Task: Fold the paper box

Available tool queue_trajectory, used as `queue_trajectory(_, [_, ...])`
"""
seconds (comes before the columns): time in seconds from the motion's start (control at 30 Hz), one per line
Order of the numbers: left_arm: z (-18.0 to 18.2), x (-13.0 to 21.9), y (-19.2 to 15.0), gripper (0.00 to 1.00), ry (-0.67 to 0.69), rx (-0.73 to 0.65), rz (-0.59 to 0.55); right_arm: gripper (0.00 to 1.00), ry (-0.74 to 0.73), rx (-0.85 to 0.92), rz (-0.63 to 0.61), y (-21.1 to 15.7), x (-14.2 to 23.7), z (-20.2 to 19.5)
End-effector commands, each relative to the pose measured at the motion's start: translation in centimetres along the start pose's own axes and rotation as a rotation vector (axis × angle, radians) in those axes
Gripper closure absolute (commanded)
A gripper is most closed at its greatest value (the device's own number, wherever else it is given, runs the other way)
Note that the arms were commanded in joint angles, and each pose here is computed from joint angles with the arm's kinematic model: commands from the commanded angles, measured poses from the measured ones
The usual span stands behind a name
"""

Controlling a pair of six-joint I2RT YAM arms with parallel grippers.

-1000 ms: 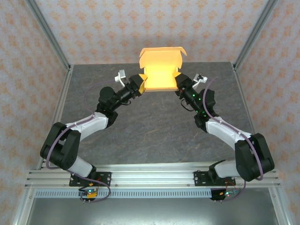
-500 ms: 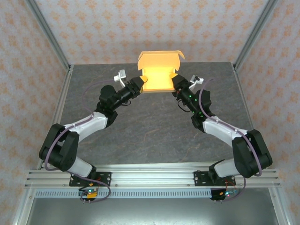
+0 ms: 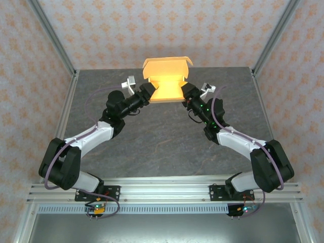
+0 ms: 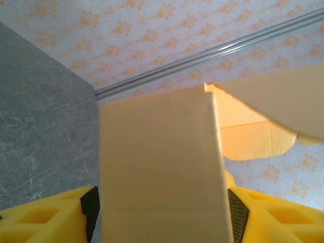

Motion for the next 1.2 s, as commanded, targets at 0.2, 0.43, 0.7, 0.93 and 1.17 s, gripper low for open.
queue_trajectory(0.2, [-1.9,1.0,1.7,0.33,-0.122,-0.037,-0.087,0.66,0.064,0.013,0.004,-0.1,0.1,1.4])
queue_trajectory(0.43, [-1.7,1.1,1.9,0.49,-0.117,-0.034,-0.093,0.66,0.068,0.004,0.003,-0.1,0.2,1.2])
queue_trajectory(0.7, [-1.6,0.9,2.0,0.67,-0.096,-0.064,-0.083,0.67,0.052,-0.006,0.016,-0.3,0.3,0.7])
queue_trajectory(0.93, [-0.1,0.7,1.6,0.62,-0.003,-0.054,-0.056,0.67,-0.006,0.012,0.011,-0.3,0.1,-0.2])
queue_trajectory(1.17, [3.1,3.2,1.3,0.22,0.216,-0.080,0.017,0.66,-0.209,0.116,-0.018,0.5,0.9,-4.5])
Point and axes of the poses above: each hand's point on the last joint's axis, 136 mm out from that joint toward the fingers, its own x axis back along the fingers, its own z axis along the line the jaws close on, y = z × x, the point moved 8 cm from there along x, back along the fingers, and after that the axes turned 10 degrees about -x, right-handed, at the moved point
